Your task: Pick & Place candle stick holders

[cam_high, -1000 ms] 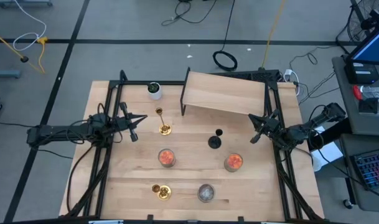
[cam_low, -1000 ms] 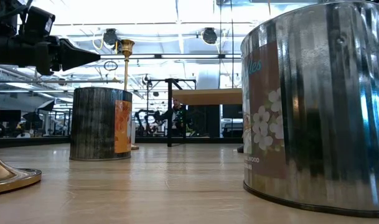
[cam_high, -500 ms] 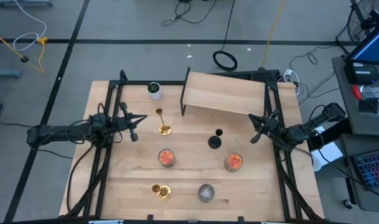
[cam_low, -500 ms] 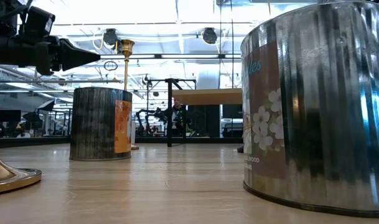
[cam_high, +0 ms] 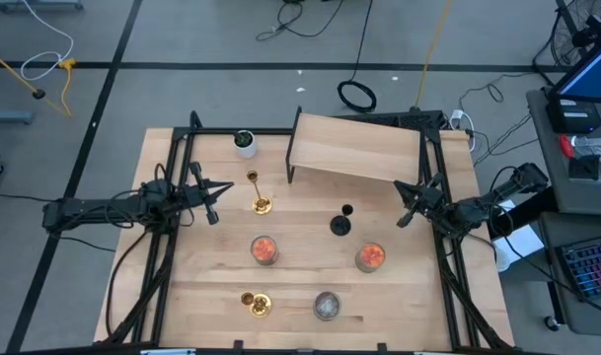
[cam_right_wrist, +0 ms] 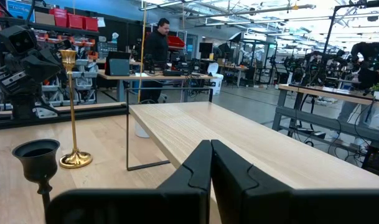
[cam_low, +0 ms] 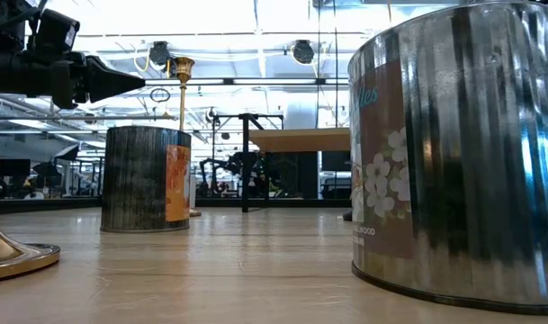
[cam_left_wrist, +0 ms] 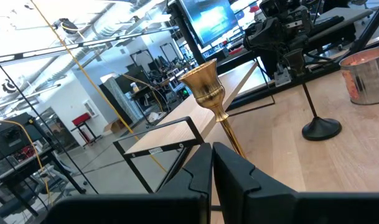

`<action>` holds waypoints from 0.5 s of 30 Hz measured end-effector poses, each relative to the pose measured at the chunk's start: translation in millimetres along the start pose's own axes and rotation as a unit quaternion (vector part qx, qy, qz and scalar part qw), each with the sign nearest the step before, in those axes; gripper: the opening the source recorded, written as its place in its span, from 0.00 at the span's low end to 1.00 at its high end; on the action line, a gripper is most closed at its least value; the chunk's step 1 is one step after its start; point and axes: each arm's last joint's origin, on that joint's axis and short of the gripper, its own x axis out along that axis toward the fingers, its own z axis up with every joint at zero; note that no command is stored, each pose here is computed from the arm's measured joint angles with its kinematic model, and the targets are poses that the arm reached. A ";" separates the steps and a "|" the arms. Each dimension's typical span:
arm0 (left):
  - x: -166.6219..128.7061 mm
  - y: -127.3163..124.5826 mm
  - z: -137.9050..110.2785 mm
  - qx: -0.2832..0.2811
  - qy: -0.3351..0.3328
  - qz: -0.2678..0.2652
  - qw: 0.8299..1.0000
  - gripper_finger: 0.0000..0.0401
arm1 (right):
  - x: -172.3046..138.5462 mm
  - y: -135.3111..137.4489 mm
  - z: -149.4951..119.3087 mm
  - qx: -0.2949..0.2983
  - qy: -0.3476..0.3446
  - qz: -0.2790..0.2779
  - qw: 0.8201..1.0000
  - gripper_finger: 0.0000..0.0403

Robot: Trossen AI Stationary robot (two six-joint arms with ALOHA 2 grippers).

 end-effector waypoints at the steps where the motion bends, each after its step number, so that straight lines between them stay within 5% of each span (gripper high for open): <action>1: 0.0 0.0 0.0 0.000 0.000 0.000 1.000 0.05 | 0.0 0.0 0.1 0.000 0.000 0.000 1.000 0.01; 15: -0.5 6.5 6.0 0.014 -0.014 0.060 0.998 0.05 | 0.0 0.0 0.1 0.000 0.000 0.000 1.000 0.01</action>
